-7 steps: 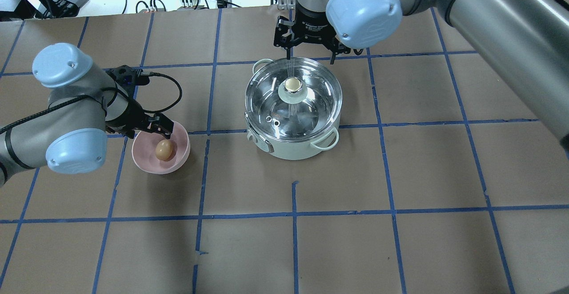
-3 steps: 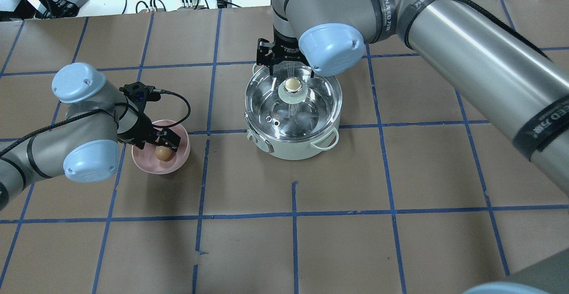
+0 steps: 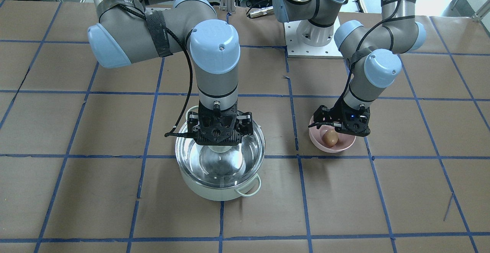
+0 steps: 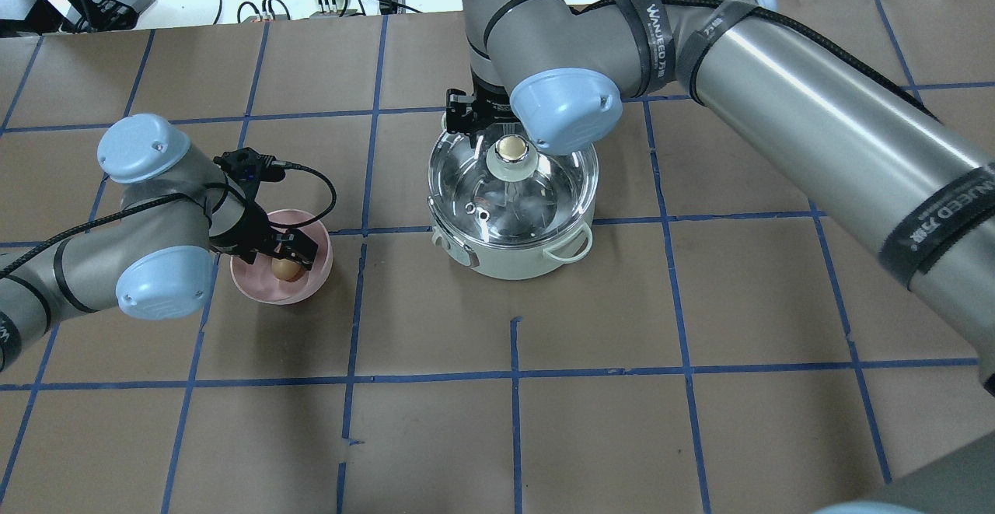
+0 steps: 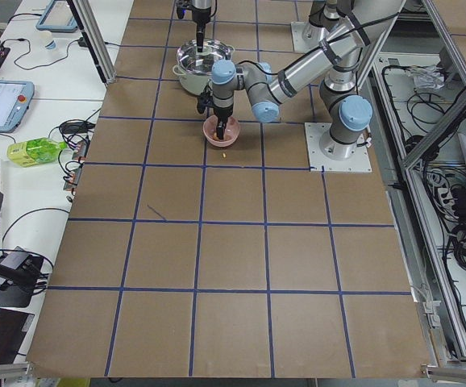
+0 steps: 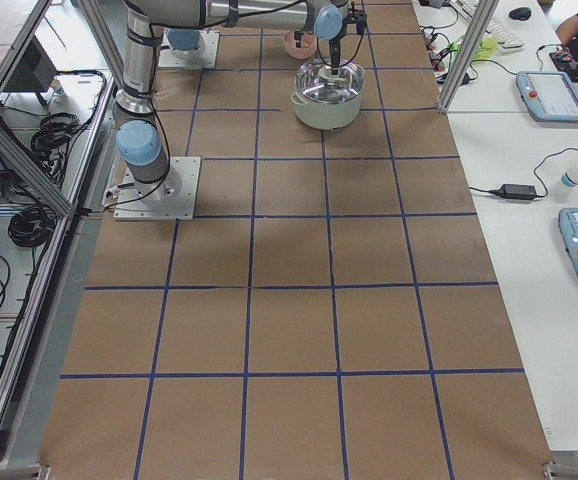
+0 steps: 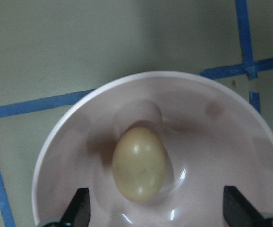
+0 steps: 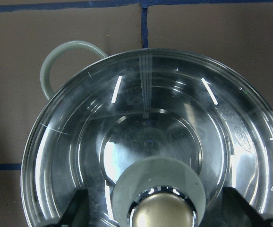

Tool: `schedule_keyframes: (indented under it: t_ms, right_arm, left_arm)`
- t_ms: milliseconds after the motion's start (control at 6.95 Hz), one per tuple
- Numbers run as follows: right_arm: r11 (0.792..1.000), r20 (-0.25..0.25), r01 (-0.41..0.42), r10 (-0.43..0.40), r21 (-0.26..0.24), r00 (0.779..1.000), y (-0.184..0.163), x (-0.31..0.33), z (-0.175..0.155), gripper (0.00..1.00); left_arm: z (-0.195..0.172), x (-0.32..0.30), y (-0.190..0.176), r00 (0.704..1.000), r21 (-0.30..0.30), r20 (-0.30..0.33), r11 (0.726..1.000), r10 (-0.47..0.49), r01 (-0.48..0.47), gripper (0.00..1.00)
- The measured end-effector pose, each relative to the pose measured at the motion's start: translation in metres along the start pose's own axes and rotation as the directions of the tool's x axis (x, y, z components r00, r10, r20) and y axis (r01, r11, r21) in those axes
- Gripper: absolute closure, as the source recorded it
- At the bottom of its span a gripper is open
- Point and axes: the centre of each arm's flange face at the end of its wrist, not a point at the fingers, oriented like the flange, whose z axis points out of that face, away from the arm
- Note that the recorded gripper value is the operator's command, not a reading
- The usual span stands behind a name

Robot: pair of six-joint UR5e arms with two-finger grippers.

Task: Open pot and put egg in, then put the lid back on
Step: 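Grasp the glass lid knob with the right gripper while the left lowers onto the egg, then lift the glass lid off the pot and set it beside with the right gripper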

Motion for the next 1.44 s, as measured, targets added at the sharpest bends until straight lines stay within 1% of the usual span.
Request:
schedule_keyframes:
  t_ms: [288, 432, 575, 719, 863, 1007, 1295, 1438]
  right_arm:
    - [1.0, -0.009, 0.009, -0.009, -0.006, 1.0, 0.004, 0.001, 0.004, 0.07]
    - [1.0, -0.009, 0.015, -0.015, -0.011, 1.0, 0.007, 0.002, 0.006, 0.15]
    - [1.0, -0.007, 0.022, -0.022, -0.02, 1.0, 0.009, 0.002, 0.01, 0.28]
    - [0.999, -0.004, 0.029, -0.029, -0.024, 1.0, 0.01, 0.001, 0.011, 0.47]
    - [0.999, -0.002, 0.036, -0.036, -0.023, 0.999, 0.009, 0.002, 0.01, 0.68]
    - [0.999, 0.001, 0.043, -0.043, -0.018, 0.999, 0.008, 0.003, 0.007, 0.77]
    - [0.999, 0.006, 0.043, -0.043, -0.007, 0.999, 0.005, 0.007, 0.0, 0.77]
    - [0.999, 0.007, 0.038, -0.038, 0.0, 0.999, 0.004, 0.008, -0.006, 0.79]
  left_arm:
    - [0.002, 0.0, 0.001, 1.0, -0.004, -0.002, 1.0, -0.002, 0.002, 0.02]
    - [0.002, 0.0, 0.001, 1.0, -0.003, -0.002, 1.0, -0.005, 0.005, 0.02]
    - [0.002, 0.0, 0.0, 1.0, 0.003, 0.0, 1.0, -0.015, 0.015, 0.02]
    - [0.001, 0.0, -0.001, 0.999, 0.015, 0.005, 0.999, -0.035, 0.035, 0.02]
    - [0.0, -0.001, -0.002, 0.999, 0.027, 0.009, 0.998, -0.051, 0.051, 0.02]
    - [0.001, -0.001, -0.002, 0.998, 0.029, 0.011, 0.998, -0.058, 0.058, 0.02]
    - [0.008, -0.002, -0.004, 0.998, 0.025, 0.013, 0.997, -0.068, 0.067, 0.03]
    - [0.013, -0.003, -0.006, 0.997, 0.022, 0.015, 0.996, -0.082, 0.081, 0.05]
